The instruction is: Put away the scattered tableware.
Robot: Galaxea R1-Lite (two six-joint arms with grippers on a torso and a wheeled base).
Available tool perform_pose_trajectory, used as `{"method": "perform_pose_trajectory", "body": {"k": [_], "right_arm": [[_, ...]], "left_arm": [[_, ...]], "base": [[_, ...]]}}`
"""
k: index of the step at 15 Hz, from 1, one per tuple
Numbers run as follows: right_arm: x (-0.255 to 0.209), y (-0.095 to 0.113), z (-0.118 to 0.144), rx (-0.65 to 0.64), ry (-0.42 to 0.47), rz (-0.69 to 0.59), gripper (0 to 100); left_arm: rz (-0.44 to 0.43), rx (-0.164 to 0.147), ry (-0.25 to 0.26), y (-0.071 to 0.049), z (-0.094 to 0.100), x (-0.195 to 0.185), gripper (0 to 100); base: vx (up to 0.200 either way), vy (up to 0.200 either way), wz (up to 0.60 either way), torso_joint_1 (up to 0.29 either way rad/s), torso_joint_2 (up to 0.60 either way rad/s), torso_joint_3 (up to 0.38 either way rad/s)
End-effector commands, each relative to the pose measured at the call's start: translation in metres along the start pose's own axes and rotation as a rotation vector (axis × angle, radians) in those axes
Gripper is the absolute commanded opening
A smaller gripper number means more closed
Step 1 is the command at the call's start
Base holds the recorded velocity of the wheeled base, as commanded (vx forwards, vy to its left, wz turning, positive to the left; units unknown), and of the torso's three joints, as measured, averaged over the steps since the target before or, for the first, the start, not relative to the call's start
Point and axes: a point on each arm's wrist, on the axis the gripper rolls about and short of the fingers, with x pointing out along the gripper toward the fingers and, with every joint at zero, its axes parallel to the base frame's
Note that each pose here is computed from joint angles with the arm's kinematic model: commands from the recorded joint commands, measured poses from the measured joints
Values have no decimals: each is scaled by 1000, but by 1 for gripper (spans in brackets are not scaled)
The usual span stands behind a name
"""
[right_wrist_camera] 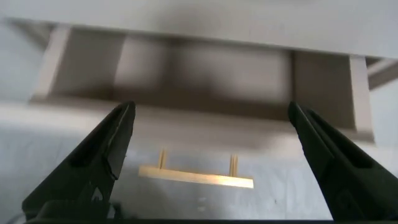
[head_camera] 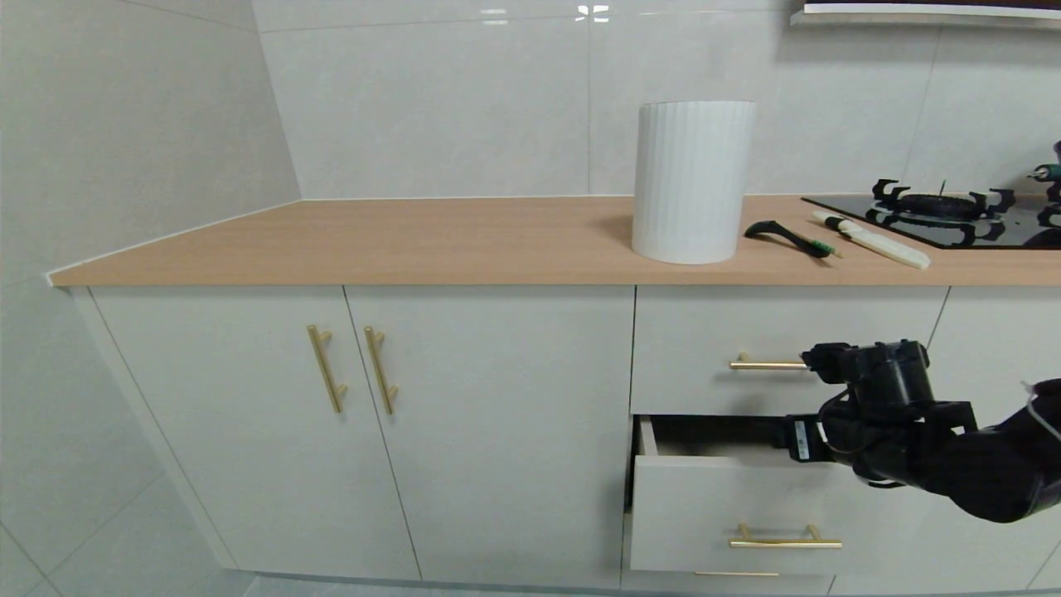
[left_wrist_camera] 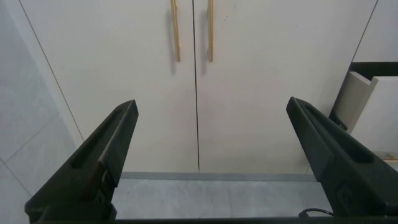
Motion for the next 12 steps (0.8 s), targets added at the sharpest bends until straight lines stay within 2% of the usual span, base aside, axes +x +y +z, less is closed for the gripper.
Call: {"method": "perform_pose_trajectory", "body": {"k": [1,7,12], "right_arm": [[27,2,-21,9,56,-16,100],[46,0,-34,18,74,-30,100],[41,-2,-32,16,73,-30,100]], "left_arm": [[0,0,1,0,0,0,100],[0,0,1,0,0,0,100],[0,0,1,0,0,0,100]], "base": [[0,0,0,0,0,0],[0,0,0,0,0,0],[0,0,0,0,0,0]]}}
